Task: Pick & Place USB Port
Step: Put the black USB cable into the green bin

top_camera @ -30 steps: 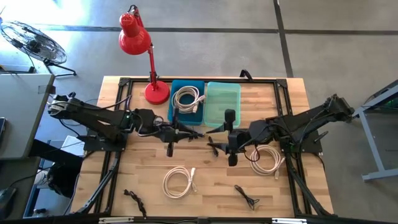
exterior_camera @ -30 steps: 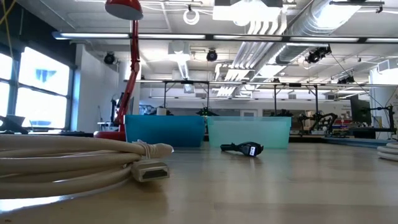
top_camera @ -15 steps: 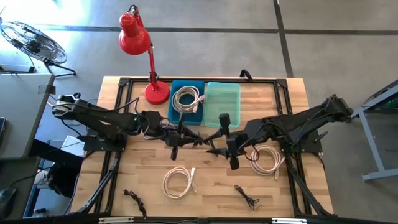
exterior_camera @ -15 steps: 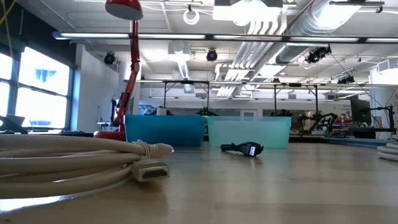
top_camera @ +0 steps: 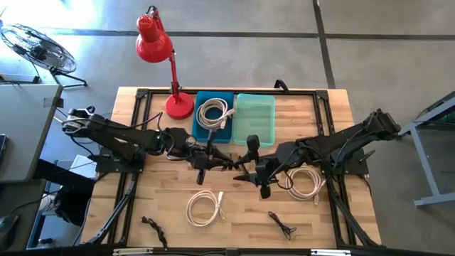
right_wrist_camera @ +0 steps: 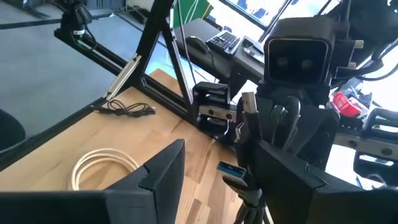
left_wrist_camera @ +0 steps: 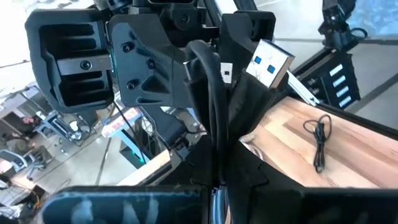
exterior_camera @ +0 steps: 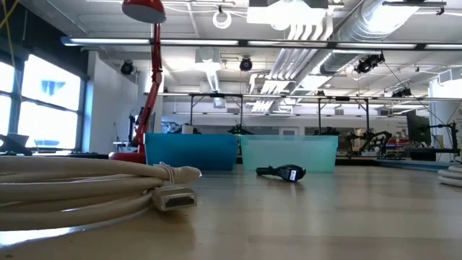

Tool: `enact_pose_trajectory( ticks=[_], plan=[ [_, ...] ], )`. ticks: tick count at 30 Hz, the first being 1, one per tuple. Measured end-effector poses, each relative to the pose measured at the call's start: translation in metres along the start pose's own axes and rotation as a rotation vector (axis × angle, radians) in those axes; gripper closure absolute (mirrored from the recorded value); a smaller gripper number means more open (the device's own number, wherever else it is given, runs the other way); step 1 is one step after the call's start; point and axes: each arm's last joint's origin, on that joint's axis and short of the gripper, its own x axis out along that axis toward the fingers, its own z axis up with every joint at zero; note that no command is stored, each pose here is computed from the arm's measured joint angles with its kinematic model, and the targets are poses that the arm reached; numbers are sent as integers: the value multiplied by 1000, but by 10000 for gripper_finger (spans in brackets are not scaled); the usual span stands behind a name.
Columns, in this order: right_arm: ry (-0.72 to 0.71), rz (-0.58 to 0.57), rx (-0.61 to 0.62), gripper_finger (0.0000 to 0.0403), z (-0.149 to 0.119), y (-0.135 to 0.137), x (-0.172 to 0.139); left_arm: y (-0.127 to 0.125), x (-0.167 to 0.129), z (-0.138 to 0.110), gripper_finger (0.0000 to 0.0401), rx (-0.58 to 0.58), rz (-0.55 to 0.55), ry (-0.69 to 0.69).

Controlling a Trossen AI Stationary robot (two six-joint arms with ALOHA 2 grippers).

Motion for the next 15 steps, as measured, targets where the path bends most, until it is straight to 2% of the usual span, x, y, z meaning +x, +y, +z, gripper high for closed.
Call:
enact_pose_trajectory(
  ticks=[15],
  plan=[
    [-30, 9, 17, 220, -3, -12, 2, -2, 7, -2, 388, 1, -16, -45]
  ],
)
